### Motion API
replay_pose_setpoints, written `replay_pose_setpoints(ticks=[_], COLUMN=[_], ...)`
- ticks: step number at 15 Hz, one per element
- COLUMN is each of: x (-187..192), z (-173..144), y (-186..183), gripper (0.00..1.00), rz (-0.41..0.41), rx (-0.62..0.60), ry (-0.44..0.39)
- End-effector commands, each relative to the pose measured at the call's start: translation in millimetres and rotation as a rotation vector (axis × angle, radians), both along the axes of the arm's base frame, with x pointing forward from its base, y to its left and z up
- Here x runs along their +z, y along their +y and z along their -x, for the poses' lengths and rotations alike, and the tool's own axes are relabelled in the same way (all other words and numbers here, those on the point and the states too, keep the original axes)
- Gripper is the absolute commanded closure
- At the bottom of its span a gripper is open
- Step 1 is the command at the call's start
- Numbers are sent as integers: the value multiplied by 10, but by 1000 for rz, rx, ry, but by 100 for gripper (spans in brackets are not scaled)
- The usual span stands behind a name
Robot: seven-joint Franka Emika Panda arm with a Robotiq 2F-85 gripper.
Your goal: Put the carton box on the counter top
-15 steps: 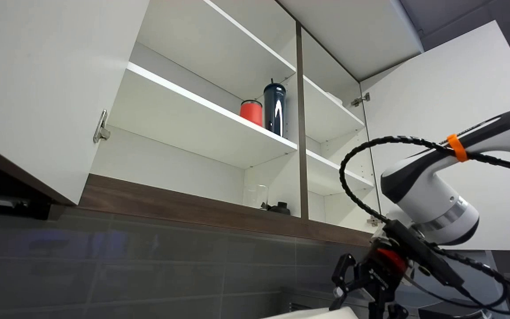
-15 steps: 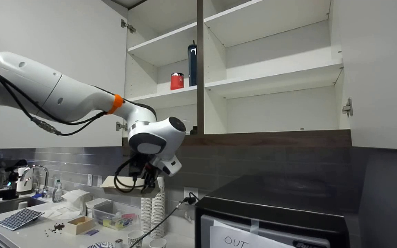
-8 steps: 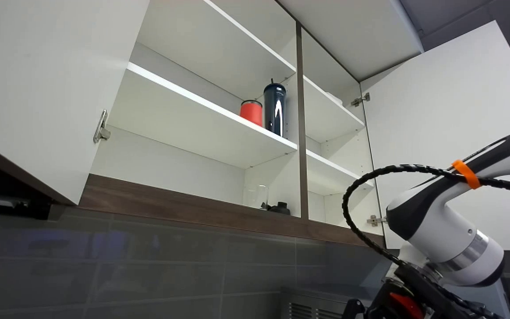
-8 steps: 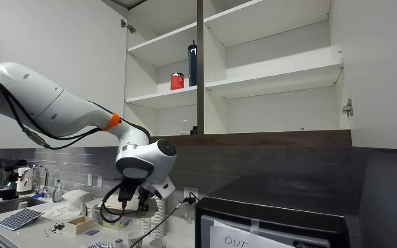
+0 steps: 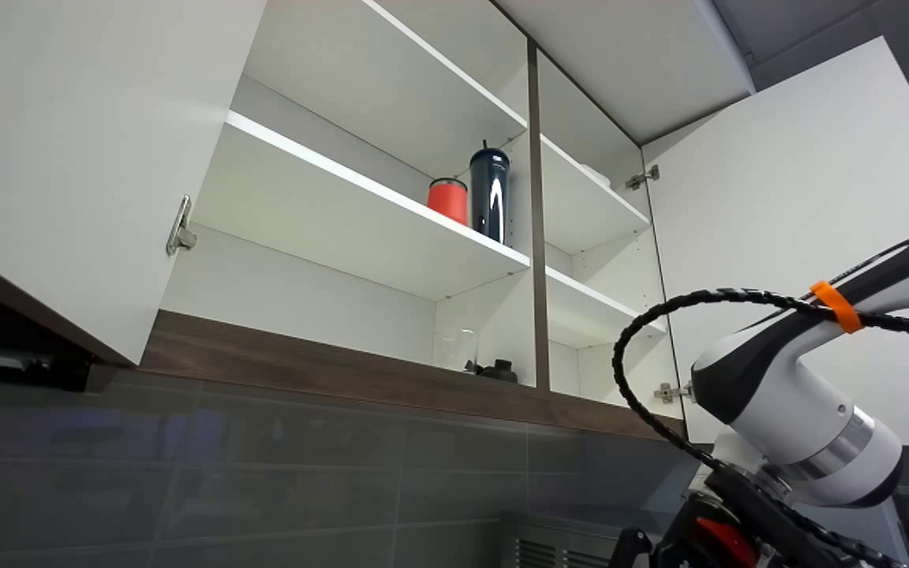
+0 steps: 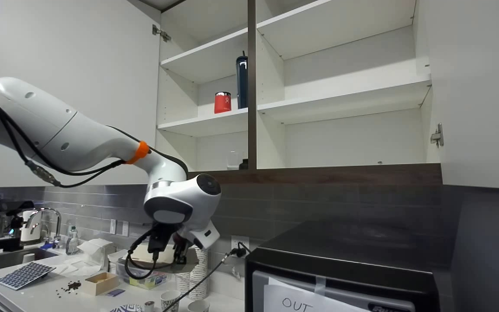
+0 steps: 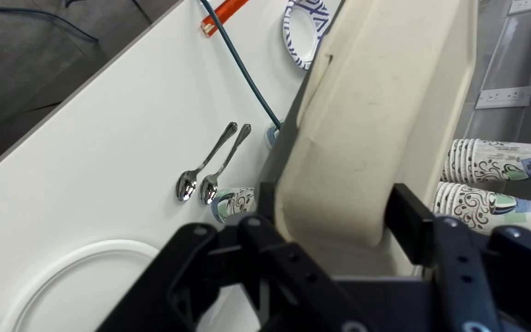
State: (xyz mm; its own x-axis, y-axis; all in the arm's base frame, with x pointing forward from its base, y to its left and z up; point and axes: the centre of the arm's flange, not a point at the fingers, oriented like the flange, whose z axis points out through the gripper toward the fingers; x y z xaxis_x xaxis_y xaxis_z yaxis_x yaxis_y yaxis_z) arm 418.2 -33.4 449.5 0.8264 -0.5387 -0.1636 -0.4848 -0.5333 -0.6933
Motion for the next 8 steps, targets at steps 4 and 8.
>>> replay_pose_setpoints(ticks=[4, 8], x=[-420, -782], z=[192, 292], y=[32, 34], gripper=[62, 62], rz=[-7, -61], rx=[103, 72], ry=[-140, -184])
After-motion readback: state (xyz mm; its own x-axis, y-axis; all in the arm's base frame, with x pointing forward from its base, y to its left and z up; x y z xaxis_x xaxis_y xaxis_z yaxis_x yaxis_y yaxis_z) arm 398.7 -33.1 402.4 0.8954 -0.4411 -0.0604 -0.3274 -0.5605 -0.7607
